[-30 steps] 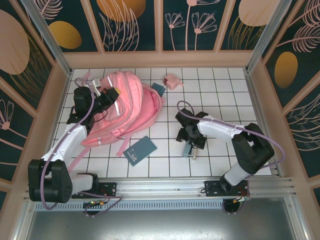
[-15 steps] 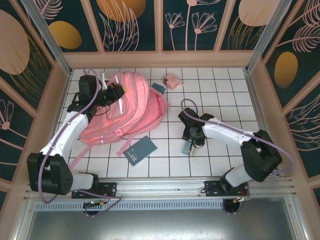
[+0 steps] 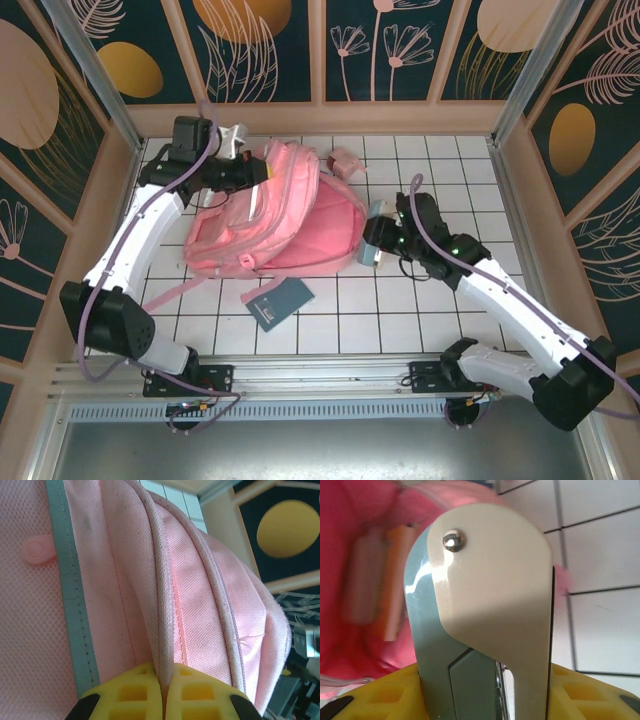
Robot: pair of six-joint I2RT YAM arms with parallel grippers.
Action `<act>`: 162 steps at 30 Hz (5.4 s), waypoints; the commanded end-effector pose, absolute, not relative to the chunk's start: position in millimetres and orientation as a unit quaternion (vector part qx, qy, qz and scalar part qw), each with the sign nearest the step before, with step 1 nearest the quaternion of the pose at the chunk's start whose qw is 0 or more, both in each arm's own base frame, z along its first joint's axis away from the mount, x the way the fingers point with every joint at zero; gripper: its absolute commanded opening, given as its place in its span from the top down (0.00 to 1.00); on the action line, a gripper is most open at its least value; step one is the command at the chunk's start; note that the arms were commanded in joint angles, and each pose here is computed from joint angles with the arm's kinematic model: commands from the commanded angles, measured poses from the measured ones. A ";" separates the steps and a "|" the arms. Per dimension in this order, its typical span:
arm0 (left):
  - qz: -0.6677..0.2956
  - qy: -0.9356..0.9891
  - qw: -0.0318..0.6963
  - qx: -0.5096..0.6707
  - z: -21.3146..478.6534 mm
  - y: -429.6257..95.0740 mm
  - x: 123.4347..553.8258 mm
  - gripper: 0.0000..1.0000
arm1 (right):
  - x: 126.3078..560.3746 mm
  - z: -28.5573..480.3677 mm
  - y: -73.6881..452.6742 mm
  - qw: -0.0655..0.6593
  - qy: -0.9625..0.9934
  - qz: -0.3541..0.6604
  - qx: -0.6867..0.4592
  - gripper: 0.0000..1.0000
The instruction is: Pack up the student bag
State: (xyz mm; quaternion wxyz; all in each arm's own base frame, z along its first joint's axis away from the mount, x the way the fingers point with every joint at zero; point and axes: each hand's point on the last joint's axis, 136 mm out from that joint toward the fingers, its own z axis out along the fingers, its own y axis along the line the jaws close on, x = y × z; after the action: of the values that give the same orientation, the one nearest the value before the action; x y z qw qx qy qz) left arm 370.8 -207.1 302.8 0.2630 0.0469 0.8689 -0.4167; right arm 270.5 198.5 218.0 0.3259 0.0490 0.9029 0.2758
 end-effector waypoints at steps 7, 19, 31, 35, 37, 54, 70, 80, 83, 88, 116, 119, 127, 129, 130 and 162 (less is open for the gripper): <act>-0.468 0.812 0.301 0.174 358.1 -237.6 344.0 1.00 | 291.8 243.8 288.0 0.287 0.845 0.450 -0.031 0.68; -0.478 0.806 0.297 0.182 359.1 -242.3 347.9 1.00 | 337.7 209.4 370.8 0.206 0.816 0.536 0.061 0.68; -0.451 0.820 0.314 0.161 357.6 -235.4 360.4 1.00 | 384.1 159.5 414.5 0.184 0.852 0.476 0.112 0.23; -0.437 0.828 0.327 0.128 356.8 -219.7 370.5 1.00 | 384.1 164.5 412.9 0.206 0.853 0.469 0.094 0.12; -0.431 0.832 0.334 0.104 356.5 -209.4 375.8 1.00 | 382.7 174.3 411.2 0.222 0.850 0.471 0.076 0.09; -0.391 0.790 0.446 -0.158 362.5 -71.1 416.0 1.00 | 365.0 302.1 333.3 0.412 0.802 0.430 -0.049 0.09; -0.284 0.796 0.464 -0.264 309.8 -15.6 402.8 1.00 | 328.2 168.5 310.1 0.255 0.895 0.346 -0.119 0.19; -0.197 0.784 0.476 -0.348 270.0 22.5 378.4 1.00 | 393.1 122.8 285.9 0.258 0.940 0.222 0.003 0.20; -0.215 0.780 0.473 -0.348 266.7 17.5 381.0 1.00 | 425.5 108.0 287.3 0.263 0.949 0.172 0.037 0.13; -0.223 0.779 0.470 -0.351 260.3 15.4 380.3 1.00 | 474.5 92.7 302.8 0.286 0.953 0.090 0.034 0.05; -0.253 0.780 0.449 -0.354 241.8 5.9 384.0 1.00 | 521.7 -13.8 329.1 0.279 0.960 0.000 -0.022 0.24; -0.251 0.781 0.452 -0.352 244.5 6.2 382.8 1.00 | 509.1 -11.3 326.1 0.263 0.964 0.007 -0.029 0.27; -0.254 0.781 0.452 -0.349 245.8 5.0 383.1 1.00 | 448.1 10.4 297.0 0.221 0.972 0.063 -0.044 0.29; -0.256 0.779 0.454 -0.348 247.6 4.6 383.3 1.00 | 430.2 18.7 290.1 0.212 0.973 0.078 -0.053 0.30; -0.258 0.780 0.453 -0.348 247.7 3.9 383.3 1.00 | 420.1 24.4 285.9 0.210 0.972 0.084 -0.060 0.31; -0.278 0.774 0.457 -0.338 256.1 -2.2 382.1 1.00 | 400.3 21.9 271.1 0.102 0.973 0.020 0.206 0.01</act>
State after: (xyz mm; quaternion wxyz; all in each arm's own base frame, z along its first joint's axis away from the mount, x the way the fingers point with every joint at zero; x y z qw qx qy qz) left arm 386.4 -12.6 259.4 0.4538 -0.3192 0.7800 -0.2895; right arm 404.6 268.4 30.5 0.1144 0.1967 0.9734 0.0257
